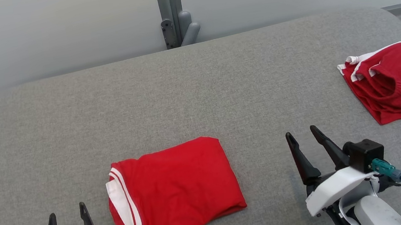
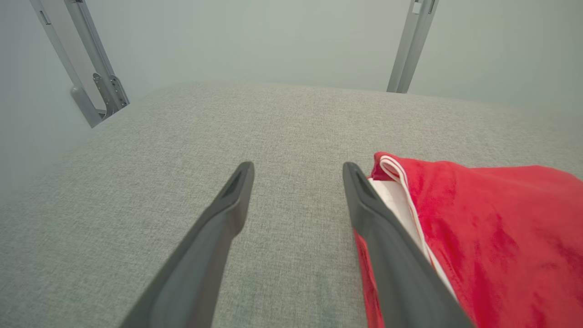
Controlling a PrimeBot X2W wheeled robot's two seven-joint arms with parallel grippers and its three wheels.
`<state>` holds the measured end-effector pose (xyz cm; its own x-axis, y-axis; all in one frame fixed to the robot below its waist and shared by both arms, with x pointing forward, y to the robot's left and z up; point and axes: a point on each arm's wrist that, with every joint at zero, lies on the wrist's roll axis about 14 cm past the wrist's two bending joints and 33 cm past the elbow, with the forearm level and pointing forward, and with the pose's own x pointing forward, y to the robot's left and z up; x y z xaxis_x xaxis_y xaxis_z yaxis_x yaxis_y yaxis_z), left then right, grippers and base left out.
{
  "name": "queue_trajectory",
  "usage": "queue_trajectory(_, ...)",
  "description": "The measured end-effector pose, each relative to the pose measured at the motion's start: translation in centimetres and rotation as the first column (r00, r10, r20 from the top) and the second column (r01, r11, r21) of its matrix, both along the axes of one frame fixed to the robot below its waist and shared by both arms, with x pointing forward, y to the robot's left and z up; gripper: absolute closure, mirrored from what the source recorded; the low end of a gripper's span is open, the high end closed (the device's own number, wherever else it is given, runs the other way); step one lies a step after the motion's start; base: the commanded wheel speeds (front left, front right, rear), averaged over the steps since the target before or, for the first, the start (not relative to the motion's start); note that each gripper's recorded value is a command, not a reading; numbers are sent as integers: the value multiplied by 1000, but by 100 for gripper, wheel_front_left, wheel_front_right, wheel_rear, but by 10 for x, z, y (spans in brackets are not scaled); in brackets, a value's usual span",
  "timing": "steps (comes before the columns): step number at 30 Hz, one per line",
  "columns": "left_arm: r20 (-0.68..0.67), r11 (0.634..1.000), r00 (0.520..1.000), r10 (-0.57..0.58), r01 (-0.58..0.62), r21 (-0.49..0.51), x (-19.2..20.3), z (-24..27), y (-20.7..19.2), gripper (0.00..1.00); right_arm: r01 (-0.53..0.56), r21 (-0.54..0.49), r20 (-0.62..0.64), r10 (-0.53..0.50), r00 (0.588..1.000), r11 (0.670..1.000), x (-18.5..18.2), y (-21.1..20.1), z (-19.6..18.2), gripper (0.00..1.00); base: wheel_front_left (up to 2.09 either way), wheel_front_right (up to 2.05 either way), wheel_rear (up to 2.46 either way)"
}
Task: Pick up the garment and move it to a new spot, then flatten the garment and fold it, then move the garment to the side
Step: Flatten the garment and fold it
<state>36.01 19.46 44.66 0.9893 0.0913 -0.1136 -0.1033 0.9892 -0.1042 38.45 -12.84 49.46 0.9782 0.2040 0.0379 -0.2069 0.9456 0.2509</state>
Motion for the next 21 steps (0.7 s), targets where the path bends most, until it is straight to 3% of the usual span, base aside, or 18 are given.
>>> queue_trajectory(21, 18, 997, 998, -65, 64, 46, -5, 6, -7, 0, 123, -86, 21, -122, 992, 989, -28, -39, 0, 0, 0, 0, 0)
